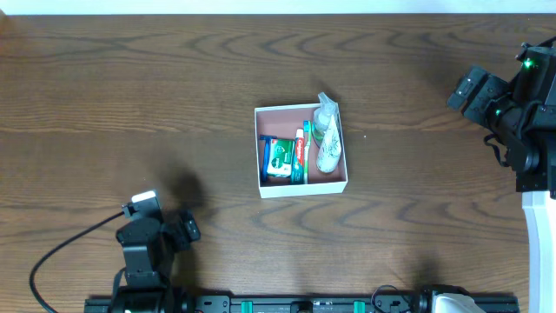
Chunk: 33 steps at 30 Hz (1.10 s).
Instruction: Pack container
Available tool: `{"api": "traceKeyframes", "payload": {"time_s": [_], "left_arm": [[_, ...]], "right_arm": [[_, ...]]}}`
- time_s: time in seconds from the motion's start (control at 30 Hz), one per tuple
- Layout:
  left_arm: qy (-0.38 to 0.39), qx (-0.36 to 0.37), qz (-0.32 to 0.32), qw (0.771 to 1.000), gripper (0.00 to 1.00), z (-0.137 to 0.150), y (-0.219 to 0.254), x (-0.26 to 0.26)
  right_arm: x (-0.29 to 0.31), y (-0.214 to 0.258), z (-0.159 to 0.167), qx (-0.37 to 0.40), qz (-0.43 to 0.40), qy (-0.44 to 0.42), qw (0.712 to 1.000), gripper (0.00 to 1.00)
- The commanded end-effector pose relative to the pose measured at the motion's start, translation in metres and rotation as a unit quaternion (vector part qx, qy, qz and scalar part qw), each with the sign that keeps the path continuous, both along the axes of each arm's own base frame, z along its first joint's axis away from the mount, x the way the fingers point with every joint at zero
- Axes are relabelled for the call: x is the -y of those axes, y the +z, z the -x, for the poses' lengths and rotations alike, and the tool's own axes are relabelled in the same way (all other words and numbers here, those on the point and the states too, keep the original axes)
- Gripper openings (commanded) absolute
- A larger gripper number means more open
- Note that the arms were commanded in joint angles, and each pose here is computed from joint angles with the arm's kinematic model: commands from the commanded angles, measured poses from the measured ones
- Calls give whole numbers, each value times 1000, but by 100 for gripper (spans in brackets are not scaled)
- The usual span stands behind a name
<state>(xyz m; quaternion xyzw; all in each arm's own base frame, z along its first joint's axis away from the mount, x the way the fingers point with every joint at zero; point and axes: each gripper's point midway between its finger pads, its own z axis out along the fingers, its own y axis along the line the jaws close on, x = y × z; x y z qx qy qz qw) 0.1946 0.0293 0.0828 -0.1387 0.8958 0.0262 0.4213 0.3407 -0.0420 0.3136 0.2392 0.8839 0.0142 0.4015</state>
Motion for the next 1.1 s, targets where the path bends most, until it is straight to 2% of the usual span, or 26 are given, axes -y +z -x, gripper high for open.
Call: {"api": "traceKeyframes", "payload": {"time_s": [0.0, 0.33, 1.07], "left_arm": [[7, 17, 14, 1000, 98, 0, -4, 1], [7, 21, 14, 1000, 98, 3, -21, 1], [5, 24, 15, 1000, 98, 2, -20, 2]], "right_arm": [[2, 2, 0, 3, -4, -6, 1000, 99], [2, 2, 0, 3, -4, -6, 1000, 99], [2, 2, 0, 3, -4, -6, 1000, 99]]}}
